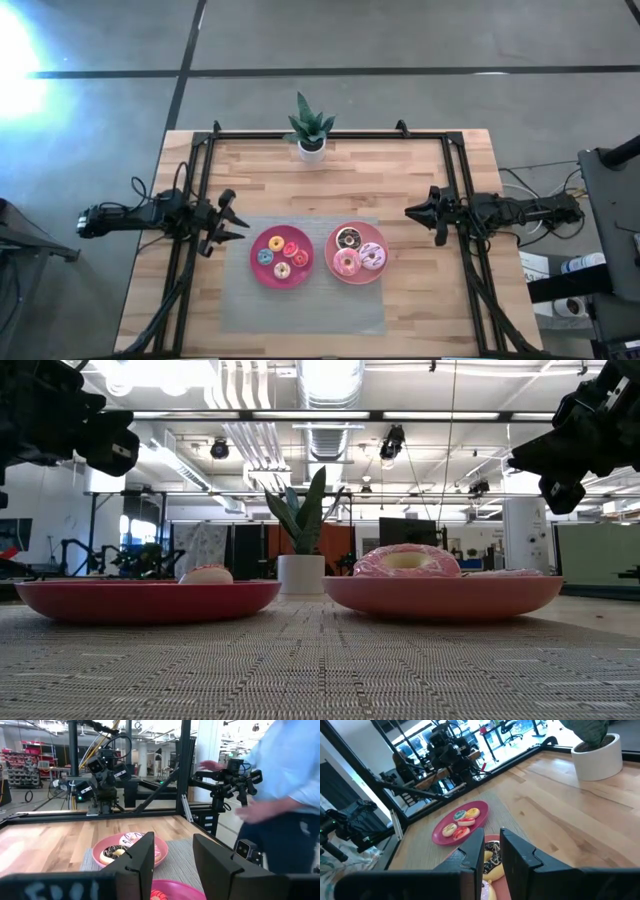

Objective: Pick & Place donuts
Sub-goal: Return to Home Position

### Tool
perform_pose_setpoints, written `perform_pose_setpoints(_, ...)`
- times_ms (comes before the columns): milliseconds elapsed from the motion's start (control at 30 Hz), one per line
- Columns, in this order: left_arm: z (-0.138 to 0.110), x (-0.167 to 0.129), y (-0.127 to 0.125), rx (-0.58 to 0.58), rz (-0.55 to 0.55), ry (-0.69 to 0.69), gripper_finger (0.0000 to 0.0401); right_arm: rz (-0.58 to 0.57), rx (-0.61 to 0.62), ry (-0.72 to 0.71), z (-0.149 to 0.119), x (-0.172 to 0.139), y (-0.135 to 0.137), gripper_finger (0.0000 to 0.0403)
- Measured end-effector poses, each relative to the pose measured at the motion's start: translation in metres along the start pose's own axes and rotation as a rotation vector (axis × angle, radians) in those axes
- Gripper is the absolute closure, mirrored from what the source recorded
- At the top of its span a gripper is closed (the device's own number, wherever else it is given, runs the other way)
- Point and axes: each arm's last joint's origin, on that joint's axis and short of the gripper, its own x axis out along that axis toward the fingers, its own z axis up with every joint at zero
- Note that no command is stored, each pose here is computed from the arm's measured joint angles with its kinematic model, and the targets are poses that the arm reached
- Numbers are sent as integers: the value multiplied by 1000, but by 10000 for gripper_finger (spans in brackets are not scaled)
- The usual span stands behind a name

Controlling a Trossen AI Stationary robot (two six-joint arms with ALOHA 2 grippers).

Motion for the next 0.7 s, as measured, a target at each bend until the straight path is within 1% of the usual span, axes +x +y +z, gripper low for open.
perform_pose_setpoints(100,0,0,0,0,0,0,291,1,-2,5,0,0,0,349)
perform_pose_setpoints(167,0,0,0,0,0,-1,291,-1,-46,10,-1,-1,-1,349)
perform_pose_setpoints(233,0,0,0,0,0,-1,291,26,-75,-40,3,-2,1,349)
perform_pose_setpoints(300,0,0,0,0,0,-1,291,124,-139,-89,6,-2,3,348)
perform_pose_setpoints(367,0,0,0,1,0,-1,291,279,-251,-118,7,-2,7,349)
perform_pose_setpoints(433,0,0,0,0,0,0,291,423,-365,-103,5,-2,10,349)
perform_pose_setpoints(500,0,0,0,0,0,1,291,518,-439,-78,1,-2,10,349)
perform_pose_setpoints(533,0,0,0,0,0,1,291,535,-469,-55,-2,-2,9,349)
perform_pose_setpoints(600,0,0,0,0,0,2,291,524,-503,-23,-5,-1,7,349)
perform_pose_setpoints(700,0,0,0,0,0,1,291,495,-562,-48,-4,-1,6,349)
